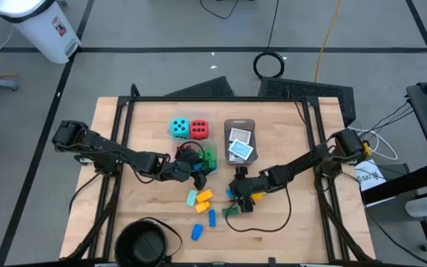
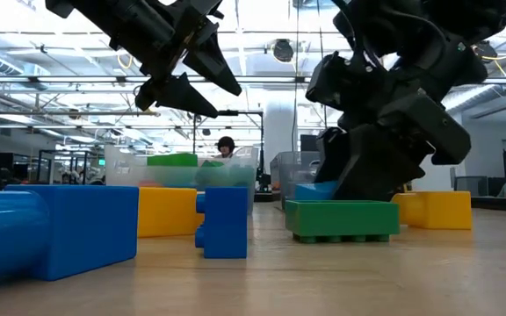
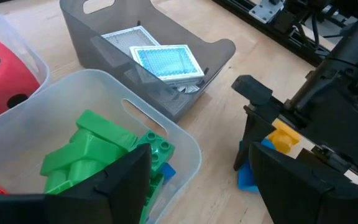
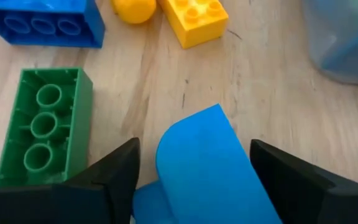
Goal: Pick & Place Toys
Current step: Put the blue game piece into the bottom transparent bin, then put the yellow game piece into the bottom transparent bin
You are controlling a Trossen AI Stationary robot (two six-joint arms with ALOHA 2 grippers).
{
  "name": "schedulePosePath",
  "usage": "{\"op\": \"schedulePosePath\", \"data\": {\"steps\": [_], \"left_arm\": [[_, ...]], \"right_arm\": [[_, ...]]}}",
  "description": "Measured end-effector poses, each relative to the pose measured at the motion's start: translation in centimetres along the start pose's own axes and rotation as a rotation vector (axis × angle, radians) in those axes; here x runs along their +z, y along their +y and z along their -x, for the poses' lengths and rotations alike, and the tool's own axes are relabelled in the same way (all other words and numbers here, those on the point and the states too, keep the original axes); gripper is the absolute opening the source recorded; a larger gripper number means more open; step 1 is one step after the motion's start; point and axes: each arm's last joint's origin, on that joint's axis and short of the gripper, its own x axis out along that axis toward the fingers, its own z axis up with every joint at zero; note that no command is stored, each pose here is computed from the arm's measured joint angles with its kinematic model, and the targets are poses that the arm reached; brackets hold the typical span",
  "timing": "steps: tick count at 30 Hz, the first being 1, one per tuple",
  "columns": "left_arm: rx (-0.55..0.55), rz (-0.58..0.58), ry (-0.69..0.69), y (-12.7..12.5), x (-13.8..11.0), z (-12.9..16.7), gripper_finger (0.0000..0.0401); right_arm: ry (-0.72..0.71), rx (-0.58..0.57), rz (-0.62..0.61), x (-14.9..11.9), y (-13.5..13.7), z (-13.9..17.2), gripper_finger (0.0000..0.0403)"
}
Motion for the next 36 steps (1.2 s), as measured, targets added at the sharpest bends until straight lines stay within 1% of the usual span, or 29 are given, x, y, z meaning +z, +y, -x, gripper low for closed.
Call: {"op": "schedulePosePath", "data": {"steps": [3, 6, 9, 12, 13, 16, 18, 20, 22, 24, 28, 32, 34, 36], "left_arm": [[-0.013, 0.011, -0.014, -0.1, 0.1, 0.0, 0.0271], [-0.045, 0.03, -0.048, -0.5, 0.4, -0.2, 0.0271], [-0.083, 0.045, -0.069, -0.9, 0.4, -0.7, 0.0271], [-0.108, 0.033, -0.06, -1.2, -0.1, -1.3, 0.0271], [-0.118, 0.034, -0.061, -1.3, -0.1, -1.4, 0.0271], [-0.112, 0.026, -0.042, -1.2, -0.6, -1.9, 0.0271], [-0.106, 0.028, -0.036, -1.1, -0.7, -2.1, 0.0271], [-0.12, 0.031, -0.034, -1.1, -0.7, -2.1, 0.0271], [-0.131, 0.033, -0.031, -1.2, -0.6, -2.0, 0.0271], [-0.135, 0.031, -0.03, -1.2, -0.6, -2.0, 0.0271], [-0.135, 0.026, -0.028, -1.3, -0.7, -2.0, 0.0271], [-0.132, 0.017, -0.024, -1.2, -0.7, -2.0, 0.0271], [-0.137, 0.003, -0.021, -1.2, -0.7, -2.0, 0.0271], [-0.143, -0.001, -0.016, -1.2, -0.7, -2.0, 0.0271]], "right_arm": [[-0.035, 0.003, 0.09, 0.6, 0.1, 0.9, 0.0246], [-0.076, -0.009, 0.154, 1.2, 0.4, 2.1, 0.0229], [-0.144, -0.068, 0.24, 2.1, 1.3, 4.0, 0.0196], [-0.194, -0.165, 0.302, 2.6, 2.1, 5.6, 0.0153], [-0.207, -0.183, 0.306, 2.7, 2.4, 6.1, 0.0139], [-0.261, -0.191, 0.297, 3.2, 3.0, 7.6, 0.0109], [-0.277, -0.174, 0.265, 3.2, 3.3, 8.4, 0.0099], [-0.278, -0.156, 0.221, 3.2, 3.5, 8.7, 0.0098], [-0.252, -0.153, 0.218, 2.9, 3.5, 9.0, 0.0108], [-0.238, -0.149, 0.187, 2.7, 3.4, 9.1, 0.0126], [-0.159, -0.099, 0.13, 1.9, 3.6, 9.0, 0.0182], [-0.001, -0.047, 0.093, 0.3, 3.8, 9.0, 0.0243], [0.087, -0.033, 0.064, -0.6, 3.6, 9.0, 0.0265], [0.147, -0.043, 0.02, -1.1, 3.5, 9.1, 0.0282]]}}
